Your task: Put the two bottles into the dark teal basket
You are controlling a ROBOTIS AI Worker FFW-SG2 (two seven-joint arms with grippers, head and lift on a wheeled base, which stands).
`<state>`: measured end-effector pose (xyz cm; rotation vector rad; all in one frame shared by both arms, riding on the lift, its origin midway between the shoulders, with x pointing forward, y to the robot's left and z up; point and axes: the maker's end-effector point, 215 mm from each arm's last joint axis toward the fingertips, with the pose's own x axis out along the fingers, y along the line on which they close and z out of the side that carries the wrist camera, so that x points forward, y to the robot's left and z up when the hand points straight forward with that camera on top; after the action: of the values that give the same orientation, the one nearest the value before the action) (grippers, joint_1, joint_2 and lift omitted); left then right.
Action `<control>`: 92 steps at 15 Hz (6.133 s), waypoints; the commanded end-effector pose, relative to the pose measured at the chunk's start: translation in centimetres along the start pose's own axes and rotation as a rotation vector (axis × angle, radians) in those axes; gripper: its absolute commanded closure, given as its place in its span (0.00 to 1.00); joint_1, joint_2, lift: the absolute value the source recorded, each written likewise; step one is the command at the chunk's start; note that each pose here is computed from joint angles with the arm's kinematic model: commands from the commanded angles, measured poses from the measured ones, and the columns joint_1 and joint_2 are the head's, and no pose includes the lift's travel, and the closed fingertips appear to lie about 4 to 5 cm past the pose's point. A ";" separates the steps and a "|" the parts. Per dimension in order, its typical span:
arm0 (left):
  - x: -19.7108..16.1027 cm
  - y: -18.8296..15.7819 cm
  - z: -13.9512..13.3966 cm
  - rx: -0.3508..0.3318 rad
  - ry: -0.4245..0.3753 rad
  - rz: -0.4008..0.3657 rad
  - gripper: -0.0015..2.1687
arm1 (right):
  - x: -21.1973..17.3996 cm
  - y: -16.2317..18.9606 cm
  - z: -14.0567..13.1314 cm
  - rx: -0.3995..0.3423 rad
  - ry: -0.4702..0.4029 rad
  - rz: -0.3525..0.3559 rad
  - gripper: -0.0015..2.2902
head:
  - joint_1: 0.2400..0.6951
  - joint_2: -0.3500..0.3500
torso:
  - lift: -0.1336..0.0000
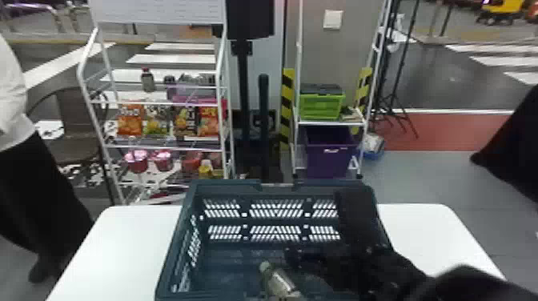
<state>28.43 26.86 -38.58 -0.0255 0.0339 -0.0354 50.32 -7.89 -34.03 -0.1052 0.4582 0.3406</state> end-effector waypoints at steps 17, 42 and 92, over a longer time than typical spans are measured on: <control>0.3 -0.9 1.2 -0.007 -0.025 -0.017 0.99 | -20.9 -0.9 -11.0 0.181 -0.466 -0.170 0.01 | 0.57 0.50 | 1.00; 23.9 -20.3 11.0 0.128 0.430 -0.625 0.99 | -20.8 -3.6 -17.6 0.206 -0.294 -0.254 0.02 | 0.57 0.50 | 1.00; 3.2 0.6 4.6 0.068 0.011 -0.105 0.02 | -23.6 -2.9 -11.9 0.160 -0.472 -0.202 0.02 | 0.57 0.50 | 1.00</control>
<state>32.76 29.36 -34.85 0.0270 0.0930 -0.1171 26.39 -19.69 -33.87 0.0858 0.0049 0.1201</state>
